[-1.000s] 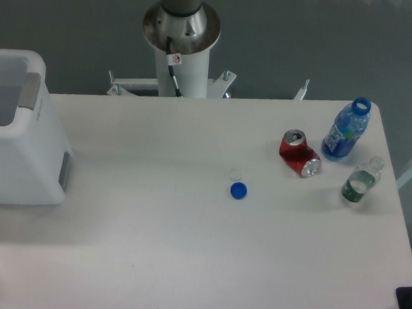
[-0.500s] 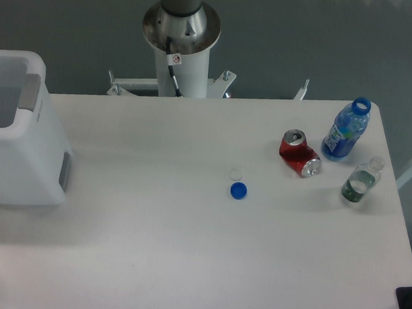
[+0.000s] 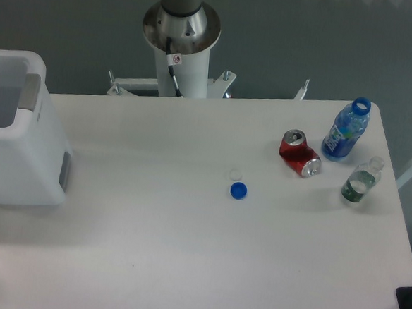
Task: Close the trash can
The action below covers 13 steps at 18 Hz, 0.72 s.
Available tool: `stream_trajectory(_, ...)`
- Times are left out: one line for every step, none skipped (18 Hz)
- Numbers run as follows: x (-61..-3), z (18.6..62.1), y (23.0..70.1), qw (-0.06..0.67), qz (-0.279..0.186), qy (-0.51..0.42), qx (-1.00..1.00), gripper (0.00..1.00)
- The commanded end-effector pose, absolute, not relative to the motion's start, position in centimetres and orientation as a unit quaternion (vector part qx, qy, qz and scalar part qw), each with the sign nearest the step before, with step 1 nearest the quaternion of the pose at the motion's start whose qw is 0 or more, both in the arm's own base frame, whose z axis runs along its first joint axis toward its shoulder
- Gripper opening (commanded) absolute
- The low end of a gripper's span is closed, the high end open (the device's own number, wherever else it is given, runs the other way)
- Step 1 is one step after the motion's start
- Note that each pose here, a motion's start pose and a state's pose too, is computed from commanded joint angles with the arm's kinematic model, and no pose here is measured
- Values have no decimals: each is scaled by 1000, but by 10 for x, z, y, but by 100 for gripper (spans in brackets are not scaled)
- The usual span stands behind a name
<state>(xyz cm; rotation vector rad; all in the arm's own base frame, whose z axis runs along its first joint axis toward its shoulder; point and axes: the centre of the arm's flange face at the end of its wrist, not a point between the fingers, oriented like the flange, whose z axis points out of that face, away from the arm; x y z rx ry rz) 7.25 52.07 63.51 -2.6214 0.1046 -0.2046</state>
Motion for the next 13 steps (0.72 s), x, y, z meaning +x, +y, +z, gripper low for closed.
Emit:
stream_trajectory(71,634,522,251,-75,37,-964,0)
stream_trajectory(68,633,522,250,-75,34,-965,0)
stream_trajectory(63,631,523,249,-74,30,-965,0)
stream_trajectory(62,630,524,248,-74,29,-966,0)
stream_trajectory(62,627,525,246,-74,28,-966,0)
stream_trajectory(61,623,526,242,-74,27,-967,0)
stream_trajectory(60,619,526,237,-68,25,-969,0)
stream_trajectory(57,614,527,233,-62,23,-970,0)
stream_trajectory(55,613,527,231,-59,21,-971,0)
stream_trajectory(51,611,528,229,-59,17,-971,0)
stream_trajectory(48,609,528,228,-58,14,-972,0)
stream_trajectory(45,608,529,227,-57,11,-972,0)
stream_trajectory(41,607,529,226,-57,8,-972,0)
